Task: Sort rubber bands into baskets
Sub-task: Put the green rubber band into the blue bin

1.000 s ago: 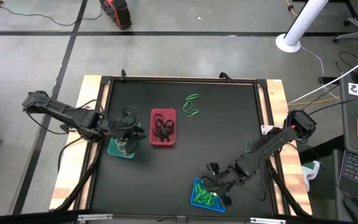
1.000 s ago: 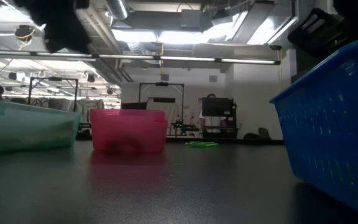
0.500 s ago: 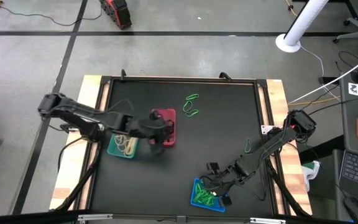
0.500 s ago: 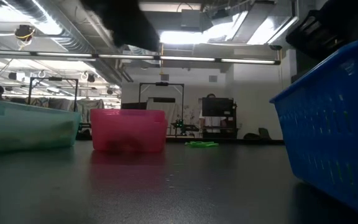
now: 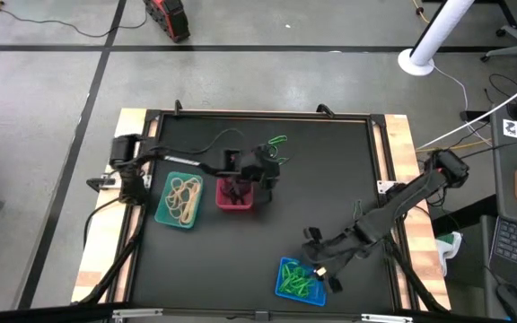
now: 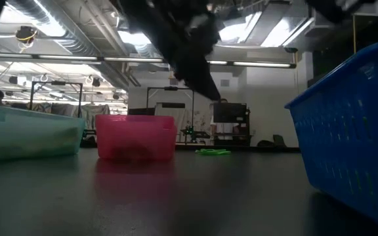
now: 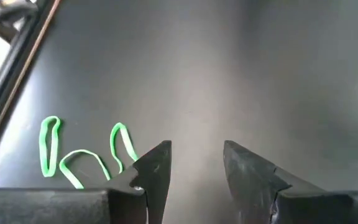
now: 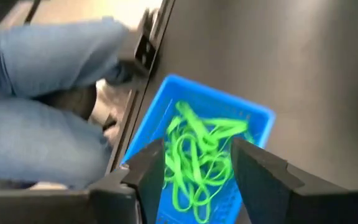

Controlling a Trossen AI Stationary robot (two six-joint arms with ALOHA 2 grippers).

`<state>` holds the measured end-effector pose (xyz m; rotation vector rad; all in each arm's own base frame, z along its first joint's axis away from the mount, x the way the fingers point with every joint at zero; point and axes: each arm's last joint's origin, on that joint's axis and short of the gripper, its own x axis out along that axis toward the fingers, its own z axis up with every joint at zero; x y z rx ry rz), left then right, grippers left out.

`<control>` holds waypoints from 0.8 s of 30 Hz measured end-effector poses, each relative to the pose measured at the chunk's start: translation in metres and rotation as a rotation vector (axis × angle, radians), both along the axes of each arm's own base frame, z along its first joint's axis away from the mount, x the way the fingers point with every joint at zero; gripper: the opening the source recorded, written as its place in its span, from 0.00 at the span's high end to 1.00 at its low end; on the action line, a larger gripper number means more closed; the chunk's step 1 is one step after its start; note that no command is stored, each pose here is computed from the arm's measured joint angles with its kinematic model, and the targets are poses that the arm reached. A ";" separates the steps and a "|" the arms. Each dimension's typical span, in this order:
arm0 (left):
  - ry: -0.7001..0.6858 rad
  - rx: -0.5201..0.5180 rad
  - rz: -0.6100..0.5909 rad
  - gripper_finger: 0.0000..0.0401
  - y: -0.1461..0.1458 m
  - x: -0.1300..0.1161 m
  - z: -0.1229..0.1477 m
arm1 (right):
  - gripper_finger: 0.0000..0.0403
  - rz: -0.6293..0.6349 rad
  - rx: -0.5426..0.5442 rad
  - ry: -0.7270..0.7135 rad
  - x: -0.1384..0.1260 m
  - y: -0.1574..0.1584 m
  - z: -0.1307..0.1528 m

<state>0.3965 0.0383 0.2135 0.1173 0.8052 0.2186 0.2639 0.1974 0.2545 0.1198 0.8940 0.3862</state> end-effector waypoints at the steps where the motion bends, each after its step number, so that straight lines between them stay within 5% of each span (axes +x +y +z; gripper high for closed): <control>1: 0.012 -0.003 0.009 0.64 0.006 0.005 -0.006 | 0.55 -0.007 0.003 -0.021 -0.002 -0.002 0.006; 13: 0.134 -0.043 0.072 0.64 0.067 0.017 -0.058 | 0.55 -0.008 0.004 -0.209 -0.030 -0.026 0.058; 24: 0.178 -0.012 0.038 0.64 0.076 0.015 -0.068 | 0.55 -0.038 -0.055 -0.371 -0.049 -0.044 0.088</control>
